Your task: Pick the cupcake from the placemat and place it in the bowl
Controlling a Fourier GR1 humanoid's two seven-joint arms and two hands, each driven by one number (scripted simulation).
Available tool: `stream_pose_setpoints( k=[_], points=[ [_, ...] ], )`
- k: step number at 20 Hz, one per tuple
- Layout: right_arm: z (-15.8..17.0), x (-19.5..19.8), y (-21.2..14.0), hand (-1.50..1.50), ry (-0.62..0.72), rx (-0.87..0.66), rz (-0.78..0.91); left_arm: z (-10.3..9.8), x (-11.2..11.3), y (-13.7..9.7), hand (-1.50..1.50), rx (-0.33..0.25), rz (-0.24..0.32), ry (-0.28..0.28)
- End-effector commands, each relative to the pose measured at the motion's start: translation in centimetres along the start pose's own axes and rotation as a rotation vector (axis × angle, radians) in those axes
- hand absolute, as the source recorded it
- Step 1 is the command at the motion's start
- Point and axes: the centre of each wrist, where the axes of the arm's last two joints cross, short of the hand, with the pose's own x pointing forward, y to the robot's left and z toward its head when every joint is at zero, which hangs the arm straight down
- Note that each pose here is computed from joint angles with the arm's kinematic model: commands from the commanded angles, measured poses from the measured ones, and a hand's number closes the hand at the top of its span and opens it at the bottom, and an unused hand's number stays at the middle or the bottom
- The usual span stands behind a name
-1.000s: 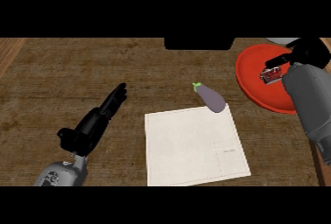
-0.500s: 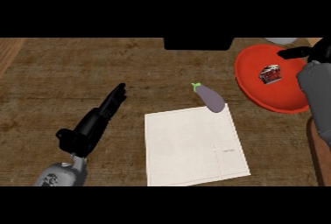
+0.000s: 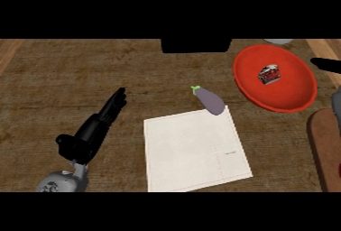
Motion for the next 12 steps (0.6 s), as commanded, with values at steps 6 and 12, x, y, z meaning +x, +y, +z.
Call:
stream_pose_setpoints(
  k=[6,12],
  points=[
    [-0.6,-7.8,-10.0,-1.5,-0.007,-0.117,-0.139,1.1,-0.9,1.3,0.0,0.018,-0.006,0.009],
    [1.3,-12.5,-17.7,-1.5,0.001,-0.034,-0.144,0.4,0.2,1.8,0.0,0.016,-0.006,-0.001]
  ],
)
